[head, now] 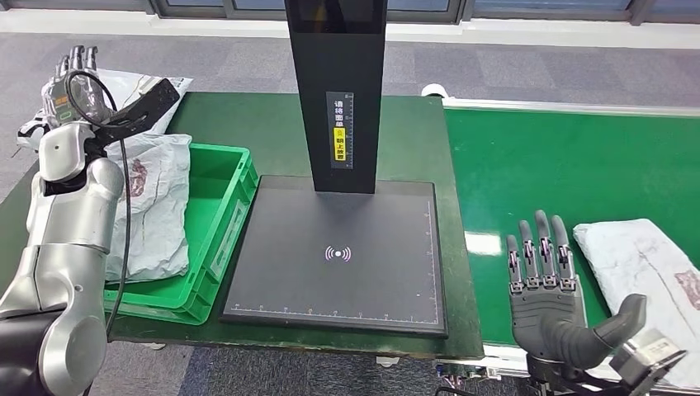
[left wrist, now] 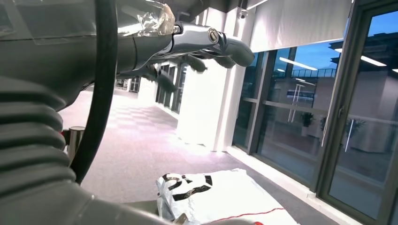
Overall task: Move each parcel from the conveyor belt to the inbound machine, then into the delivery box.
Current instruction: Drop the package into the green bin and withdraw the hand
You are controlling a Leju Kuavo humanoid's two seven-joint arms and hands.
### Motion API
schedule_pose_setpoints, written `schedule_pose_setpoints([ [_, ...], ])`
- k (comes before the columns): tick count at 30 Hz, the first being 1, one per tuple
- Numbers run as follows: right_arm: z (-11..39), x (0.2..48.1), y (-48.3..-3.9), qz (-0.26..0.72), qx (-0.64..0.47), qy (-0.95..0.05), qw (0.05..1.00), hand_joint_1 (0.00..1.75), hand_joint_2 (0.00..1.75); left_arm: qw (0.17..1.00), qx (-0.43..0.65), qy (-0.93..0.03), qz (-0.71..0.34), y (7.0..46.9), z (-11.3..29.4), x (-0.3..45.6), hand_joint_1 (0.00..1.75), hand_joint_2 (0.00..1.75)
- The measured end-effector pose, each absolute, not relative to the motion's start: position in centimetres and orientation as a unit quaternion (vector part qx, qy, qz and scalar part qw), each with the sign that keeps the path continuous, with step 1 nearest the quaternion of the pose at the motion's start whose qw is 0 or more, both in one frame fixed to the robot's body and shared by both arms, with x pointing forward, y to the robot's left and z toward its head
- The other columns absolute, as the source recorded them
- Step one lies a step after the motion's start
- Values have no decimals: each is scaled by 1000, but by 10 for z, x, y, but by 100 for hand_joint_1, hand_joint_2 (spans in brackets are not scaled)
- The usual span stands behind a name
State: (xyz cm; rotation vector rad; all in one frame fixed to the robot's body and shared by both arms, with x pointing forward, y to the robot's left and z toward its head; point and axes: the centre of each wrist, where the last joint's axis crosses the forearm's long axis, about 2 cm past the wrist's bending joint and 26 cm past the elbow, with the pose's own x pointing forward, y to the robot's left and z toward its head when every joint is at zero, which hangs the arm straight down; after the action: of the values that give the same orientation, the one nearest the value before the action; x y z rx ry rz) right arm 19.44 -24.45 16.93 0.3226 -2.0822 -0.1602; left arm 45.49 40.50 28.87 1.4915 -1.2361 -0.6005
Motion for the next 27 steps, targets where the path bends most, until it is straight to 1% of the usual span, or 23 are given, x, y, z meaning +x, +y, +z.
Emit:
schedule_pose_setpoints([
  [13, 169, 195, -246, -60, 138, -858, 491, 0, 0, 542, 598, -543, -230, 402, 295, 454, 0, 0],
  [16, 169, 195, -246, -58, 139, -858, 491, 0, 131, 542, 593, -553, -221, 402, 296, 453, 0, 0],
  [17, 169, 195, -246, -56, 138, -857, 492, 0, 175, 542, 586, -564, -210, 402, 296, 452, 0, 44],
  [20, 169, 197, -246, -42, 125, -854, 504, 0, 175, 545, 525, -638, -140, 403, 297, 448, 0, 175],
  [24, 164, 207, -249, -15, 70, -839, 540, 0, 175, 558, 339, -757, -33, 396, 293, 440, 0, 175],
  [27, 160, 223, -257, 27, -10, -814, 580, 0, 175, 557, 189, -808, 25, 381, 279, 429, 0, 175],
])
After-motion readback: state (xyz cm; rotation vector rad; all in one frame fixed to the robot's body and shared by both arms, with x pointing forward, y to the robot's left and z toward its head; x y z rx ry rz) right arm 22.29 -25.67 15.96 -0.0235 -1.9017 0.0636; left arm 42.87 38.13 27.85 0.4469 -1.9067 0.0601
